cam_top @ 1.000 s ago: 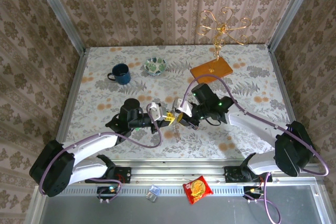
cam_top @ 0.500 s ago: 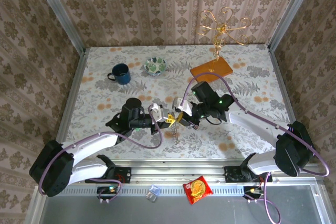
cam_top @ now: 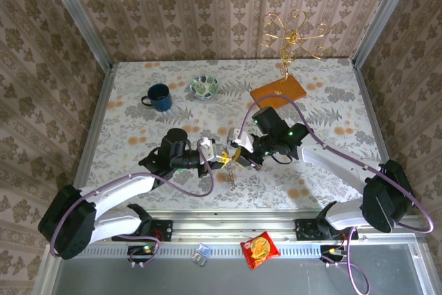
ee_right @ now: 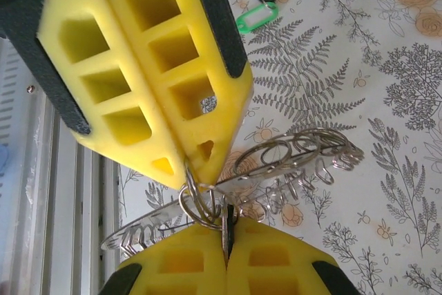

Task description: Put the keys on the keyring

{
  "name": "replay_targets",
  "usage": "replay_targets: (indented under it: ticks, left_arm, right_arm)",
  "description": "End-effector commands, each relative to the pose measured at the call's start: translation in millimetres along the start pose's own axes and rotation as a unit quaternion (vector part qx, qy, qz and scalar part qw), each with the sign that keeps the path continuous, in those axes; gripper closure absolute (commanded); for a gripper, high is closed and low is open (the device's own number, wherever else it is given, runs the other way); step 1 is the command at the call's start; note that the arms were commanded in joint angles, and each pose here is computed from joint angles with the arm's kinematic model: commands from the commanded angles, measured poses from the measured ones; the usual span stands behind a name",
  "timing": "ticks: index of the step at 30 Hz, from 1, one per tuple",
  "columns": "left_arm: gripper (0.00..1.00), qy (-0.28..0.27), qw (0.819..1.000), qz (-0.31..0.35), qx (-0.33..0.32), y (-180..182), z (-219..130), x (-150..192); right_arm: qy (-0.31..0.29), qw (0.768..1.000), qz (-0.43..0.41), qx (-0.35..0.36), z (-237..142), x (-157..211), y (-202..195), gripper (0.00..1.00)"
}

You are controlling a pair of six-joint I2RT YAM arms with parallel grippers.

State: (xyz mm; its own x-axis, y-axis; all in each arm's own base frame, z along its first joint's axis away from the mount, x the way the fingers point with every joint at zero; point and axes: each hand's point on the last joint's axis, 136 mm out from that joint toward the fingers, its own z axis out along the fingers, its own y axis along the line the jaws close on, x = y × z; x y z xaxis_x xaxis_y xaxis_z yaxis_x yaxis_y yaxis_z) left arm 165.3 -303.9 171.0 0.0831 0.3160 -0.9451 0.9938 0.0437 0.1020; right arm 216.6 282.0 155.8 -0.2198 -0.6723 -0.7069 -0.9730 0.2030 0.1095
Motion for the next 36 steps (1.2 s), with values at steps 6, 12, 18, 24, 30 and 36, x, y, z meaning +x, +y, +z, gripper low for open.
replay_targets:
  ticks: [6,12,18,24,30,36]
  left_arm:
    - [1.0,0.022,0.999,0.033,-0.004,2.6,-2.6,-5.2]
    - [0.76,0.021,0.999,0.03,-0.014,6.8,-1.7,-6.4]
    - [0.36,-0.009,0.997,0.027,-0.068,19.0,-10.4,-13.4]
    - [0.06,-0.053,0.976,-0.001,-0.213,54.0,-42.9,-23.3]
    - [0.01,-0.076,0.908,-0.06,-0.408,100.7,-112.8,-22.1]
    - [0.0,-0.086,0.839,-0.124,-0.522,121.2,-177.6,-17.3]
  right_arm:
    - [0.013,0.998,-0.033,0.048,-30.4,-9.5,-3.7,1.0]
    - [-0.005,0.997,-0.045,0.054,-38.7,-22.7,-1.3,1.0]
    - [-0.002,0.997,-0.042,0.069,-39.3,-20.9,-6.0,1.0]
    - [-0.01,0.996,-0.042,0.078,-37.6,-28.9,-8.9,1.0]
    - [-0.046,0.995,-0.061,0.068,-18.5,-66.4,-5.9,1.0]
    - [-0.122,0.991,-0.047,0.033,9.8,-129.0,0.2,1.0]
